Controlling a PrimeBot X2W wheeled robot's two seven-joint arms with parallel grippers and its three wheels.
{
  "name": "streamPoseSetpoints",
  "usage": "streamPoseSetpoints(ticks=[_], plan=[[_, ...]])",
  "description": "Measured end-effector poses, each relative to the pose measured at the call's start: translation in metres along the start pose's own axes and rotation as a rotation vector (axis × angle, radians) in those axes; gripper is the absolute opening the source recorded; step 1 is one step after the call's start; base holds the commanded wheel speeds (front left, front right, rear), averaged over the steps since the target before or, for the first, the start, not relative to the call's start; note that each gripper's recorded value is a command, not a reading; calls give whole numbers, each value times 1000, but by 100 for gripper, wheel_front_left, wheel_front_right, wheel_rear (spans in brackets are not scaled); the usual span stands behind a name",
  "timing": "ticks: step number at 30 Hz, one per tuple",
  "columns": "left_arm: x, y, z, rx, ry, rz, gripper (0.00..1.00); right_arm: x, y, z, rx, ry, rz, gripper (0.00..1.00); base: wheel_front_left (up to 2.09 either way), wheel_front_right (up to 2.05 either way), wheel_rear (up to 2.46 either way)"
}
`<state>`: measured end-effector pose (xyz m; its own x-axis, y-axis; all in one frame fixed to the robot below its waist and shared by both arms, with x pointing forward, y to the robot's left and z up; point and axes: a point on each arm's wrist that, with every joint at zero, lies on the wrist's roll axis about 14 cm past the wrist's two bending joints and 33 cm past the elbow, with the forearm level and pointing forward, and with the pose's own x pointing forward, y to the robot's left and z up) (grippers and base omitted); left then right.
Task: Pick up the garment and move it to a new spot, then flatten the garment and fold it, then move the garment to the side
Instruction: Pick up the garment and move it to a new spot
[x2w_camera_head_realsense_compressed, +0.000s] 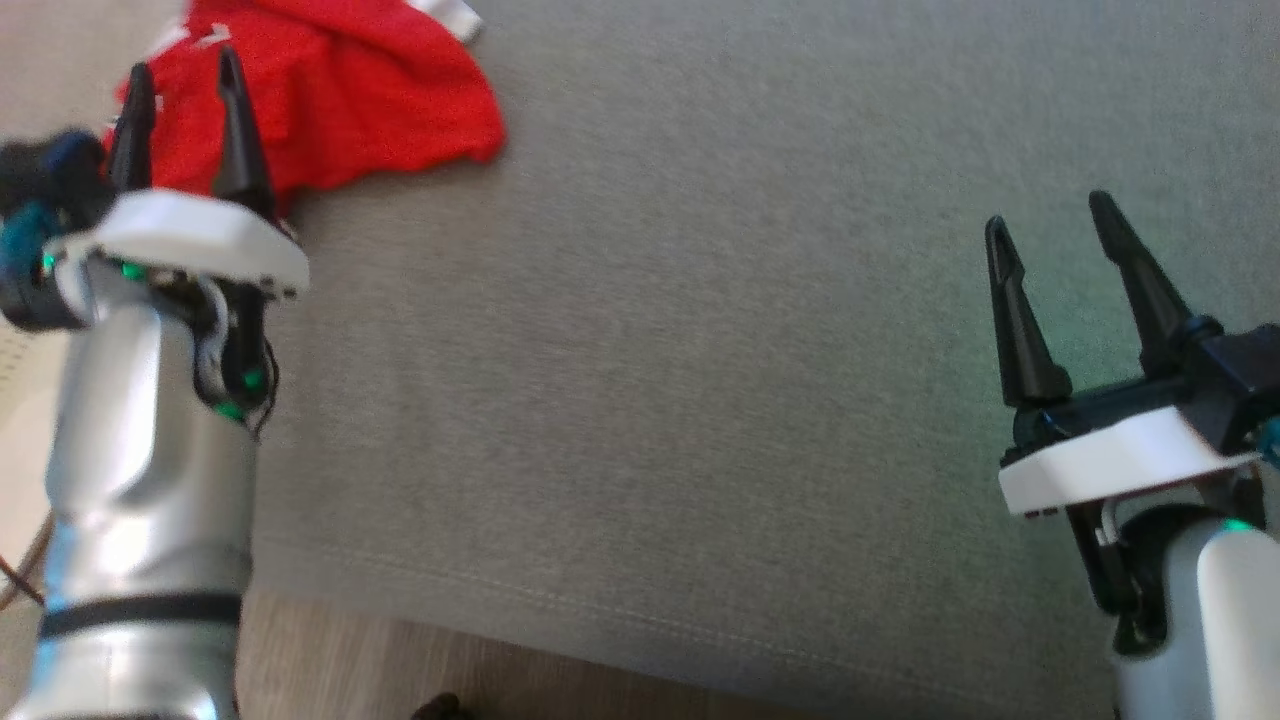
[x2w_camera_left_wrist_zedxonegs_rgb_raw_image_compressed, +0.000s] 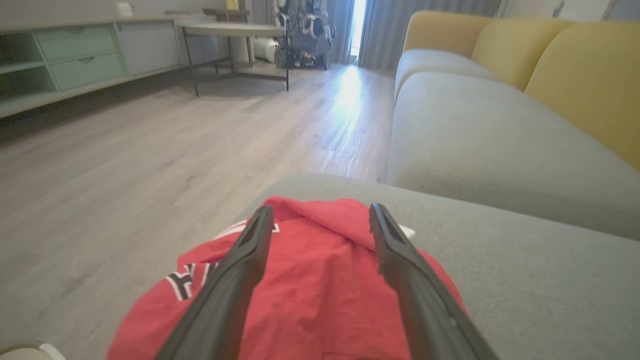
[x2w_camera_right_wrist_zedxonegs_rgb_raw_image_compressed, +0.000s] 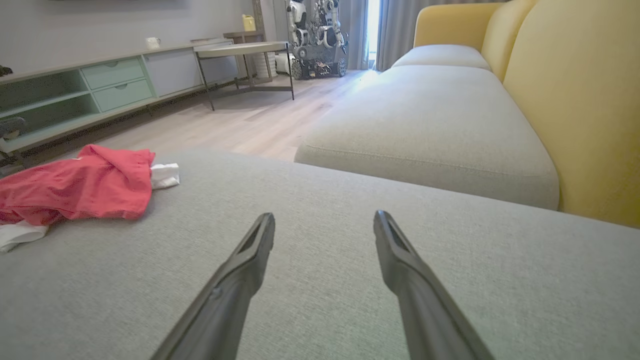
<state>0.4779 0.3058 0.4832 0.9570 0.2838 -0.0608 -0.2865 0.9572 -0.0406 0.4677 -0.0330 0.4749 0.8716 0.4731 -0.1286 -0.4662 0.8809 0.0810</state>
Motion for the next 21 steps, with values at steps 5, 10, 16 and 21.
streamPoseSetpoints(ticks=[5,10,16,21], plan=[[32,-10,-66,15,251,-18,100,4,-24,-16,-10,33,-44,100,0,0,0],[28,-6,-134,19,535,22,100,-1,-39,-32,-6,70,-83,100,0,0,0],[45,-2,-134,32,571,35,0,-7,-52,-40,-4,83,-120,100,0,0,0],[50,-2,-108,49,441,18,0,-7,-57,-18,-25,23,-139,100,0,0,0]])
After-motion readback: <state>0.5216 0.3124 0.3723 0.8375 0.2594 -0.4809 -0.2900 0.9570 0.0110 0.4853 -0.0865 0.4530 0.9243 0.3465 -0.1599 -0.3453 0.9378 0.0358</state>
